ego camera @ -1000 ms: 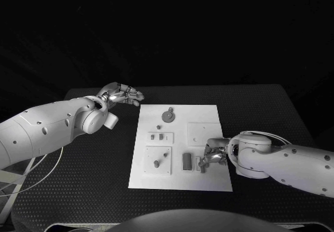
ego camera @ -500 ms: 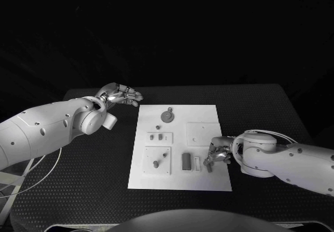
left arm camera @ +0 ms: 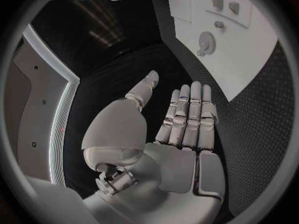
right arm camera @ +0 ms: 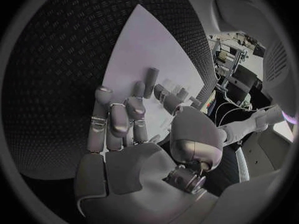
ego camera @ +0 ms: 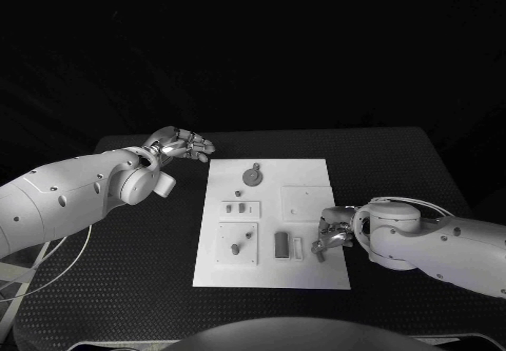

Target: Assemble the parts on the task board

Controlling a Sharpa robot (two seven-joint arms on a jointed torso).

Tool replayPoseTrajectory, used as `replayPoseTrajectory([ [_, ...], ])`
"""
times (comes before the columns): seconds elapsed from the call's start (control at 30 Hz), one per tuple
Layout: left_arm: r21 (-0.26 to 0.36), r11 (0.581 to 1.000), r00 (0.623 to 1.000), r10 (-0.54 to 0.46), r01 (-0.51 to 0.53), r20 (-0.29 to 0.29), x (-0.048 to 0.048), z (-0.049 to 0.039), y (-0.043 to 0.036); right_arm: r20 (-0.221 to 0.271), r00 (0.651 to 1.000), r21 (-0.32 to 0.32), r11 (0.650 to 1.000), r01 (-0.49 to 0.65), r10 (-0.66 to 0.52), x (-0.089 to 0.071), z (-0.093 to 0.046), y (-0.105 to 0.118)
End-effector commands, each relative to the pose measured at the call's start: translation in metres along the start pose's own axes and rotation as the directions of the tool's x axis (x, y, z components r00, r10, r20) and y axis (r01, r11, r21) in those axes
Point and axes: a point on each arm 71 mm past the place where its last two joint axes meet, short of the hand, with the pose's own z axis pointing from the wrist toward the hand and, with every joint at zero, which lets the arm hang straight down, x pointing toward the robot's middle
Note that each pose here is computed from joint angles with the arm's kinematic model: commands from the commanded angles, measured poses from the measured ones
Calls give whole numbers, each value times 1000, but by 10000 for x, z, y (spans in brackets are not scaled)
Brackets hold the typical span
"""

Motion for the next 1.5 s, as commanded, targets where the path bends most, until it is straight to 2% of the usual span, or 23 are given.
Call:
replayPoseTrajectory([
  [0.03, 6, 1000, 1000, -9, 9, -15, 23, 4, -13, -29, 980, 104, 975, 198, -196, 112, 11, -105],
  [0.2, 4, 1000, 1000, -10, 10, -18, 24, 3, -11, -16, 969, 95, 964, 248, -248, 112, 0, -37],
  [0.43, 4, 1000, 1000, -10, 10, -18, 21, 0, -10, -26, 957, 93, 952, 290, -289, 139, -1, -4],
  [0.87, 3, 1000, 1000, -10, 10, -19, 26, 1, -11, -69, 950, 91, 947, 310, -304, 223, 8, -14],
  [1.1, 3, 1000, 1000, -9, 9, -17, 22, 0, -10, -72, 972, 91, 969, 228, -222, 250, 21, -42],
  [1.4, 3, 1000, 1000, -10, 10, -18, 27, 0, -11, -2, 989, 80, 986, 145, -145, 205, 32, -41],
  [1.5, 3, 1000, 1000, -10, 10, -17, 25, 0, -11, 1, 997, 70, 995, 74, -74, 205, 24, -46],
])
